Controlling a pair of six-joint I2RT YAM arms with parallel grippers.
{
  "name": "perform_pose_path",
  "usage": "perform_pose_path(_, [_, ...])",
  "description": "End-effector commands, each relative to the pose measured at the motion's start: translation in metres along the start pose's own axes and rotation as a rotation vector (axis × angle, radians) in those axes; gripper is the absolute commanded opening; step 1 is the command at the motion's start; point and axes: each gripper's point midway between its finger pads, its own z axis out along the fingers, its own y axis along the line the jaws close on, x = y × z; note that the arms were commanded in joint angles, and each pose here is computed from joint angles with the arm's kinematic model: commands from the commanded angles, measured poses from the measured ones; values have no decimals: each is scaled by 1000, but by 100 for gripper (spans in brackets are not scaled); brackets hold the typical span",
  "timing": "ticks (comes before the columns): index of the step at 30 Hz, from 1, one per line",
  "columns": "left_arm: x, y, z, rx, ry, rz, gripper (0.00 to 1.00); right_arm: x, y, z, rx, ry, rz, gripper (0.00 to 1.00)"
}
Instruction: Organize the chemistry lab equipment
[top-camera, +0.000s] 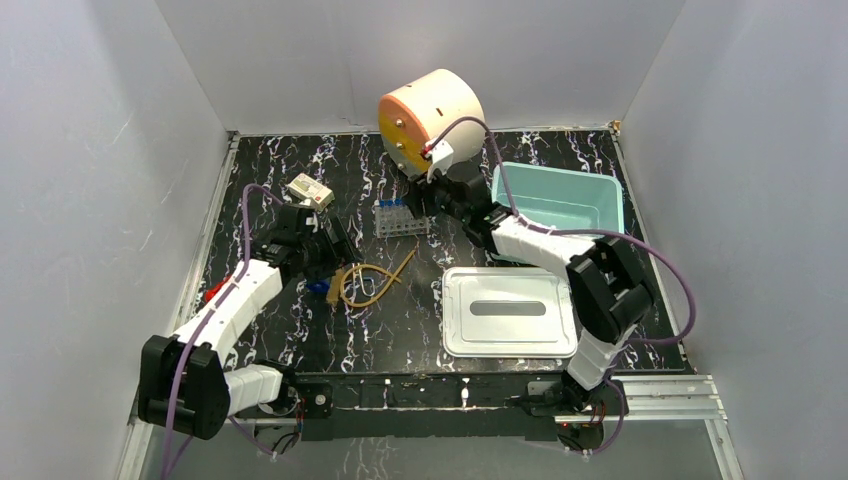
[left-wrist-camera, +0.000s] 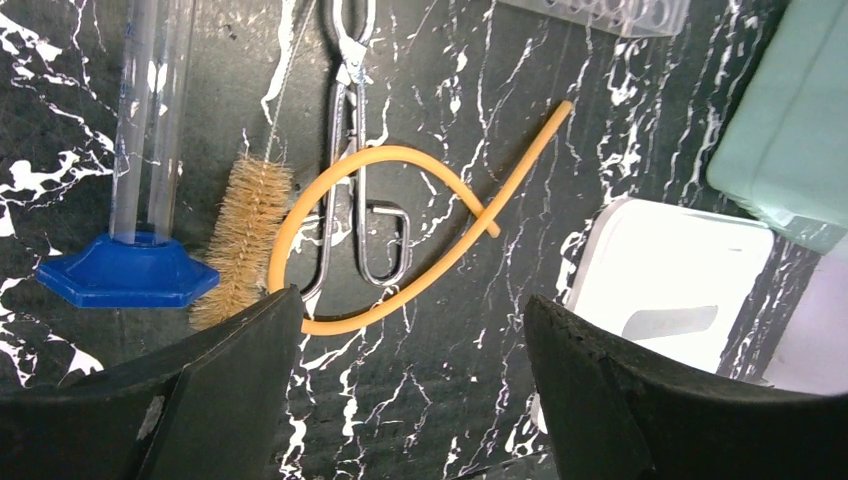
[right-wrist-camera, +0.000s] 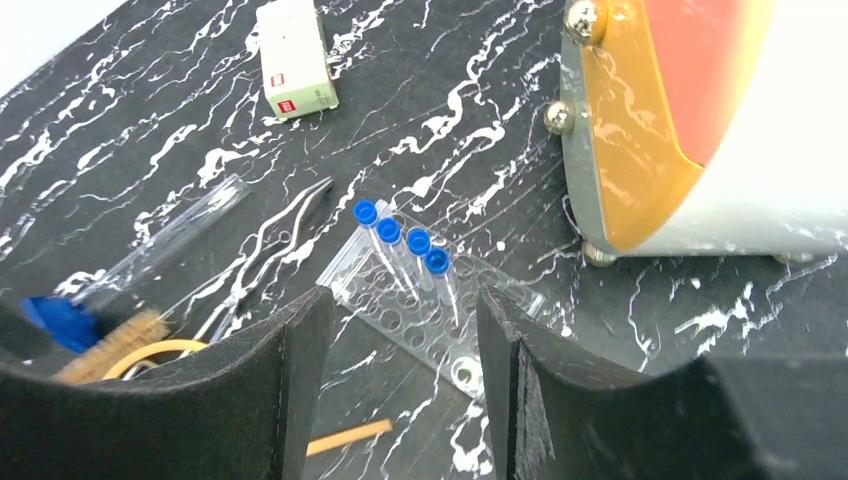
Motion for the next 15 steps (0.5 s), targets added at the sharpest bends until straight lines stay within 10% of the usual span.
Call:
perform_pose_path(1, [-14,-23,-20,69,-41,3,81,-28,2,-32,65,59,131,63])
perform_pose_path(15, [-9,4,-6,-128,73,28,68,-51,24,-143,78,88,376,62])
